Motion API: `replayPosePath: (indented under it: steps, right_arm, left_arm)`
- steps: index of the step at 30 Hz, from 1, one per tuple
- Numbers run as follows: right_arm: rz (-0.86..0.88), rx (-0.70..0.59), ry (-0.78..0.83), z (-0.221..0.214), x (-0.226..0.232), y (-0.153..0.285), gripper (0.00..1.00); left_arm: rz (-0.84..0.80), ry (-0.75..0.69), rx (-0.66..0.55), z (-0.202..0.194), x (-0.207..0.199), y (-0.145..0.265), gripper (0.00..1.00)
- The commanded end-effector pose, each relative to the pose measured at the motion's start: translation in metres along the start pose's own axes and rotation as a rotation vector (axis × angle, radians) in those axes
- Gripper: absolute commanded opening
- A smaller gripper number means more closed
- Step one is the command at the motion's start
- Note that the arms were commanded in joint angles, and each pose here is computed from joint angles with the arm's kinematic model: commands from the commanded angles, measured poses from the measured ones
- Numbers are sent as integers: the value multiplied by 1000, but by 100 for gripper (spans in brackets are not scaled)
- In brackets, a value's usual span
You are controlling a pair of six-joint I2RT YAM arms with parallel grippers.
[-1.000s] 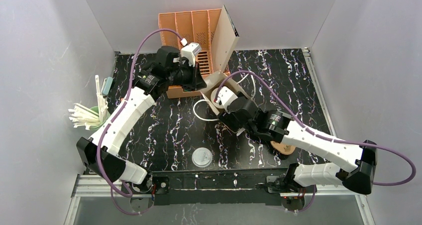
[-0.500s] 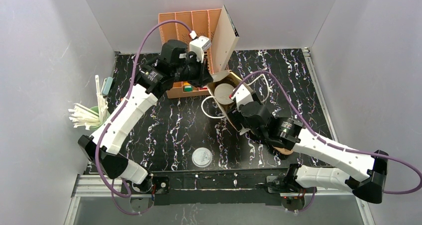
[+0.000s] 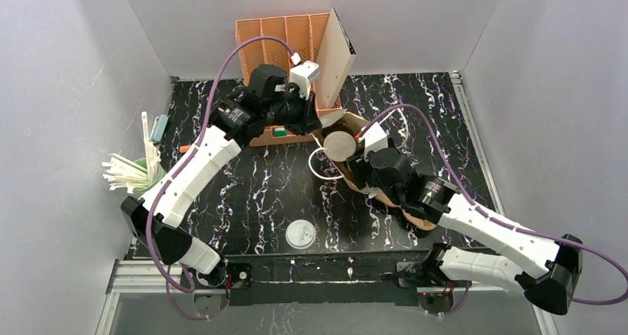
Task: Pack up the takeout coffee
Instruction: Place the coffee cup on the cup tray.
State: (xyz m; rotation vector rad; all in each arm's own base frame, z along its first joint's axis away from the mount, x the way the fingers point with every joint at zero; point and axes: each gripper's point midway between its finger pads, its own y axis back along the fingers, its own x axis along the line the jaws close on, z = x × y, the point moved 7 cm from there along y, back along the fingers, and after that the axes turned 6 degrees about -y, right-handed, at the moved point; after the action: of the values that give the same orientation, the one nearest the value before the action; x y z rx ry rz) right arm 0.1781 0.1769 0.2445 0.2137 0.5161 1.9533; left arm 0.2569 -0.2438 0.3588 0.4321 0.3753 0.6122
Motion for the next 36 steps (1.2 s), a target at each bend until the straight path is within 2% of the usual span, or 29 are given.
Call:
replayPosePath:
  steps: [1,8,11,16,20,25,26,29,36]
  right_arm:
    - [10,-69,-83,19,-5,1,35]
    - [53,-57,-57,38,-4,-5,34]
    - [65,12,-25,33,-3,-6,34]
    - [101,130,2,29,0,2,33]
    - [131,185,-6,27,2,8,33]
    - [138,223,3,23,2,8,32]
    - [139,226,6,23,2,8,32]
    - [150,226,16,25,2,10,32]
    - [167,233,52,29,3,9,31]
  left_arm:
    - [-57,0,-20,-4,-12,11,0]
    - [-62,25,4,-16,-13,14,0]
    - [-62,25,6,-16,-14,16,0]
    - [-52,72,79,-16,-14,15,3]
    - [-13,96,141,-20,-10,16,15]
    - [49,120,108,-13,-2,16,49]
    - [58,120,106,-10,0,14,53]
    - [77,103,127,0,8,9,57]
    - [30,73,237,-6,13,-9,59]
